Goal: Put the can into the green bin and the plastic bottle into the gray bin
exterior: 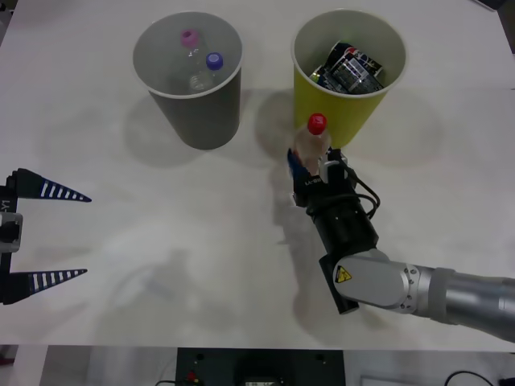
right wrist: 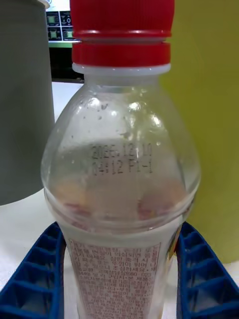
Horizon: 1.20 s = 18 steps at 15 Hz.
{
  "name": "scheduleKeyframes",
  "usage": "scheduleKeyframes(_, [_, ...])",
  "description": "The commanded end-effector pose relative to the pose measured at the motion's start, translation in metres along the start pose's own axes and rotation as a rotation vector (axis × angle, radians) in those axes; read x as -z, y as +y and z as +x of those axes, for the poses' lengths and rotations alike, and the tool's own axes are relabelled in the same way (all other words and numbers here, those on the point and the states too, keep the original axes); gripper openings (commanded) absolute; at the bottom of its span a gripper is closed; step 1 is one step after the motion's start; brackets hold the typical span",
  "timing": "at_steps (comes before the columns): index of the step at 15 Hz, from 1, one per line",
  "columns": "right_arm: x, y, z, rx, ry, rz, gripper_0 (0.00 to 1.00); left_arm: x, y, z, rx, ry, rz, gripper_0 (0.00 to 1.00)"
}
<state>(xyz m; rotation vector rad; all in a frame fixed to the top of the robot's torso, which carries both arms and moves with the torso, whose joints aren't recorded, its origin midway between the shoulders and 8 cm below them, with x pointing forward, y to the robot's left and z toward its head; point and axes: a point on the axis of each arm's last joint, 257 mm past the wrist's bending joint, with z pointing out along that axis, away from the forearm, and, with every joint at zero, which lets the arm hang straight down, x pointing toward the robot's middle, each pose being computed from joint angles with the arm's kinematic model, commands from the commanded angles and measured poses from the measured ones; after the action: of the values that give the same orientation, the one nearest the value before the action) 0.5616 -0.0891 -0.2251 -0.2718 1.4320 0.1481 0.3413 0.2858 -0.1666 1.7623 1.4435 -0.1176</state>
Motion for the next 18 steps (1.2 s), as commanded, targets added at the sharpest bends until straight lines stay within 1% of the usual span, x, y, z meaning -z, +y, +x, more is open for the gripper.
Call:
scheduleKeyframes(1, [0.0,0.0,0.0,0.002,-0.001,-0.001,0.0,0.0,0.0,0.0,0.0,0.0,0.0,0.98])
scheduleKeyframes(3, [0.001,0.0,-0.001,0.013,-0.004,-0.009,0.0,0.0,0.0,0.0,0.0,0.0,0.0,0.98])
scheduleKeyframes(5, [0.003,0.003,-0.003,0.011,-0.003,-0.025,0.0,0.0,0.0,0.0,0.0,0.0,0.0,0.98])
scheduleKeyframes(7, [0.008,0.009,-0.007,0.015,0.004,-0.069,0.0,0.0,0.0,0.0,0.0,0.0,0.0,0.98])
scheduleKeyframes(9, [0.02,0.017,-0.013,0.006,0.014,-0.116,0.0,0.0,0.0,0.0,0.0,0.0,0.0,0.98])
scheduleKeyframes(10, [0.026,0.02,-0.016,0.013,0.015,-0.142,0.0,0.0,0.0,0.0,0.0,0.0,0.0,0.98])
scheduleKeyframes(11, [0.031,0.023,-0.018,0.027,0.022,-0.173,0.0,0.0,0.0,0.0,0.0,0.0,0.0,0.98])
scheduleKeyframes(14, [0.048,0.031,-0.022,0.078,0.06,-0.295,0.0,0.0,0.0,0.0,0.0,0.0,0.0,0.97])
scheduleKeyframes(17, [0.065,0.031,-0.026,0.159,0.111,-0.425,0.0,0.0,0.0,0.0,0.0,0.0,0.0,0.98])
scheduleKeyframes(18, [0.07,0.03,-0.026,0.182,0.138,-0.465,0.0,0.0,0.0,0.0,0.0,0.0,0.0,0.98])
